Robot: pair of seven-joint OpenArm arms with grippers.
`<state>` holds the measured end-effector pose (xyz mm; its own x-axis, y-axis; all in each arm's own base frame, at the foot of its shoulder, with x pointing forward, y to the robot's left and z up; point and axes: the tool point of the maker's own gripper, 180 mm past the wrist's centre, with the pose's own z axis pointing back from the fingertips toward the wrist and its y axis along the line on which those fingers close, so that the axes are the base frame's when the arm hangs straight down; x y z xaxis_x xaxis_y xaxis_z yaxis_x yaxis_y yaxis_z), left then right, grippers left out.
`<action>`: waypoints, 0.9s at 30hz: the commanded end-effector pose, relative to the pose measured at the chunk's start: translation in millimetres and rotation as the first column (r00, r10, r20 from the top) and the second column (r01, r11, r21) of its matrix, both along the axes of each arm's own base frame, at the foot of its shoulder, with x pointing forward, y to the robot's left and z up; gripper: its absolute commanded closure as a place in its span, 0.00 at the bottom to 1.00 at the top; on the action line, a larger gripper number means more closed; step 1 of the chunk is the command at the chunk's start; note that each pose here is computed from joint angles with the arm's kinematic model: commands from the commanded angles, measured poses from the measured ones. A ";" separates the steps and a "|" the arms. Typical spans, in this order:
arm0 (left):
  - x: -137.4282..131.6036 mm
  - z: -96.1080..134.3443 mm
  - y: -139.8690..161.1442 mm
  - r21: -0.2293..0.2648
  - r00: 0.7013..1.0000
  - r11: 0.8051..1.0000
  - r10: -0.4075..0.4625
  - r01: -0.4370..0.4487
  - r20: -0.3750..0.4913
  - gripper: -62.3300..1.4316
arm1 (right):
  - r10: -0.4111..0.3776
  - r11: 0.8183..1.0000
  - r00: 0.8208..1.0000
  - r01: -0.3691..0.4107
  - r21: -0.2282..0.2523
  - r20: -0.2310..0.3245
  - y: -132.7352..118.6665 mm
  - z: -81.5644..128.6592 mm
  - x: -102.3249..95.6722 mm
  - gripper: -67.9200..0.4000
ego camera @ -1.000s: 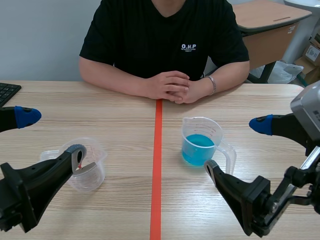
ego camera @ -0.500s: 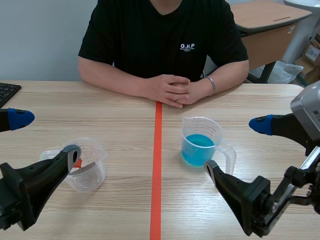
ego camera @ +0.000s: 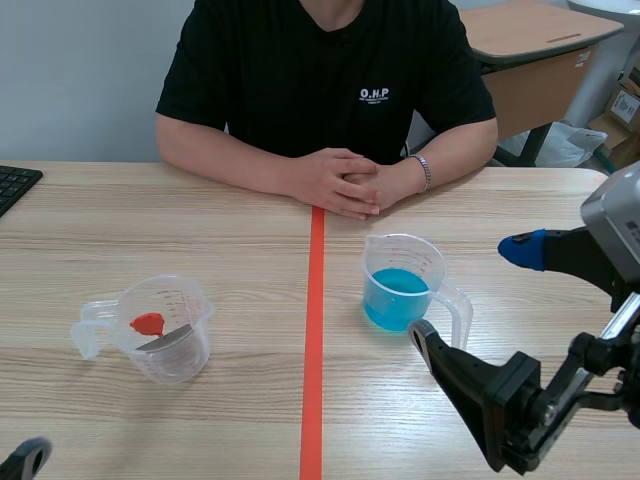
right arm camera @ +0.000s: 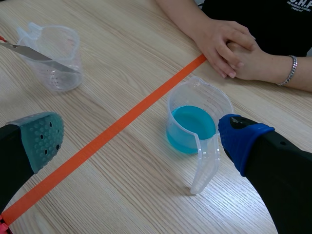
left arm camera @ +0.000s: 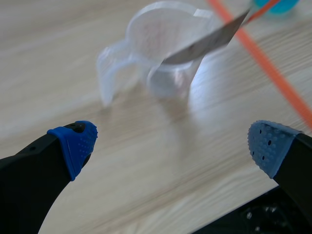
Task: Do the redox reaction experiment.
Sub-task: 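Lift the metal plate out of the left beaker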
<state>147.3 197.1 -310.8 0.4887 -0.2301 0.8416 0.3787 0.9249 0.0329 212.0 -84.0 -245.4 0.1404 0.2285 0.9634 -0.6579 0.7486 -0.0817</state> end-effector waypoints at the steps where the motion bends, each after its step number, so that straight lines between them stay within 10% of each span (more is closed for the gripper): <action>1: -8.4 -8.2 10.9 0.010 0.998 0.998 0.057 -0.057 -0.020 0.00 | 0.009 1.000 0.999 -0.010 0.011 0.033 2.2 10.7 3.0 0.00; 10: -73.8 -67.5 63.7 0.122 0.932 0.947 0.314 -0.296 -0.183 0.00 | 0.037 0.999 0.997 -0.034 -0.041 0.073 3.4 13.1 8.0 0.00; 27: -120.7 -96.7 48.7 0.097 0.850 0.895 0.445 -0.436 -0.283 0.00 | 0.237 0.968 0.955 -0.215 -0.134 0.179 47.0 20.2 7.5 0.00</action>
